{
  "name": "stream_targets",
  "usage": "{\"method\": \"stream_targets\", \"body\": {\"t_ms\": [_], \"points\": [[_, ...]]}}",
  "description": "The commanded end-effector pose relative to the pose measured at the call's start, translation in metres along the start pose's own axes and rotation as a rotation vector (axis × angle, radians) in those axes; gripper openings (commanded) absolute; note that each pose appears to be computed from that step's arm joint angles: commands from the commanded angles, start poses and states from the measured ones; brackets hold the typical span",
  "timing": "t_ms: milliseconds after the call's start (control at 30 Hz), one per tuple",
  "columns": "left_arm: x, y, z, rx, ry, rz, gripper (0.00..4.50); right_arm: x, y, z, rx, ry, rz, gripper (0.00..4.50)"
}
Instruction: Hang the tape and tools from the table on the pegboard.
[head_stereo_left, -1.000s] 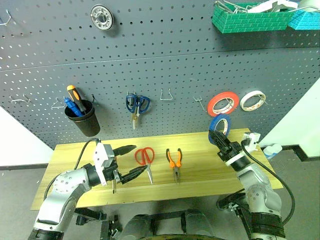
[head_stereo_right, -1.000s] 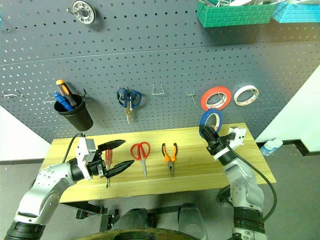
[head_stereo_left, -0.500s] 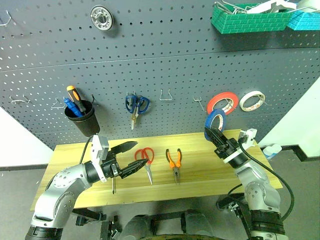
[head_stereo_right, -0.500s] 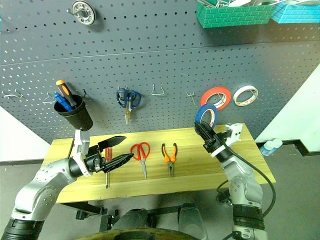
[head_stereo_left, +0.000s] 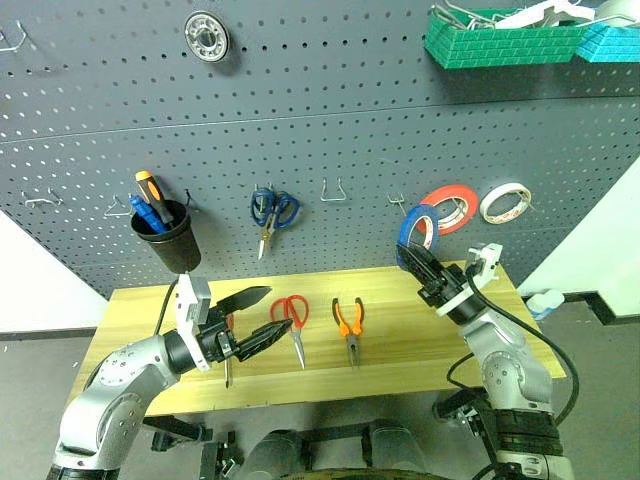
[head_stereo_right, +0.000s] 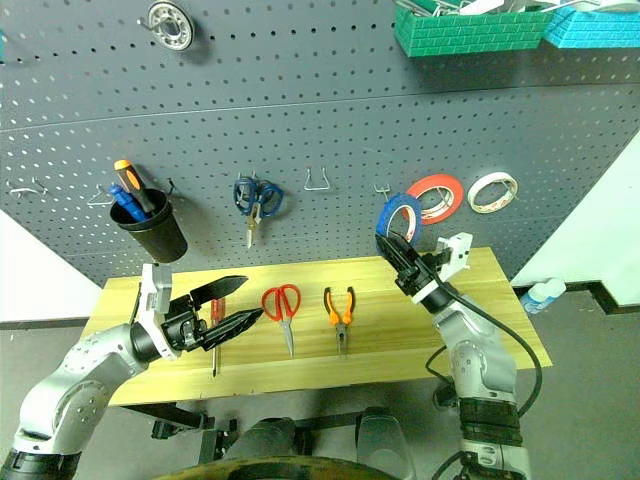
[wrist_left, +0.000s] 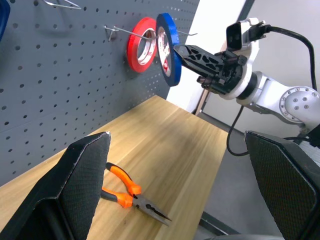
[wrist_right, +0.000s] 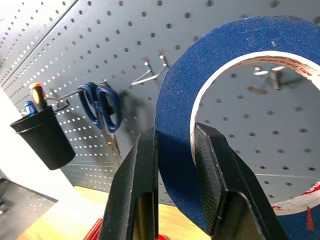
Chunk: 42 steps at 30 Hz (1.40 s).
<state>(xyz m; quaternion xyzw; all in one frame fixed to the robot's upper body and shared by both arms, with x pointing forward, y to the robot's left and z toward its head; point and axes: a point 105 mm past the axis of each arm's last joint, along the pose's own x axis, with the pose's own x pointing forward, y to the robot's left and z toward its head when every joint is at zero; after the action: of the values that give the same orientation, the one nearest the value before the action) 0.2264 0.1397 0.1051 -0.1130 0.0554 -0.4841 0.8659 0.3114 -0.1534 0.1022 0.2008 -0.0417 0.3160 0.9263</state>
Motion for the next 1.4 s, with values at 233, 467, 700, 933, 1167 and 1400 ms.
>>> {"method": "stream_targets", "body": {"t_ms": [233, 467, 700, 933, 1167, 1400], "points": [[-0.002, -0.007, 0.011, 0.037, -0.037, 0.001, 4.5, 0.021, 0.001, 0.01, -0.097, -0.019, 0.01, 0.68], [-0.006, -0.006, 0.032, 0.063, -0.108, 0.023, 4.5, 0.03, -0.001, 0.007, -0.116, -0.021, 0.009, 0.68], [-0.011, -0.003, 0.06, 0.086, -0.199, 0.052, 4.5, 0.029, -0.005, 0.002, -0.125, 0.001, 0.014, 0.68], [-0.011, -0.007, 0.061, 0.067, -0.189, 0.044, 4.5, 0.042, -0.016, -0.009, -0.176, 0.059, -0.031, 0.68], [-0.013, -0.011, 0.06, 0.064, -0.185, 0.047, 4.5, 0.046, -0.023, -0.017, -0.178, 0.087, -0.051, 1.39], [-0.015, -0.011, 0.059, 0.065, -0.176, 0.054, 4.5, 0.041, -0.022, -0.023, -0.154, 0.098, -0.049, 3.59]]}}
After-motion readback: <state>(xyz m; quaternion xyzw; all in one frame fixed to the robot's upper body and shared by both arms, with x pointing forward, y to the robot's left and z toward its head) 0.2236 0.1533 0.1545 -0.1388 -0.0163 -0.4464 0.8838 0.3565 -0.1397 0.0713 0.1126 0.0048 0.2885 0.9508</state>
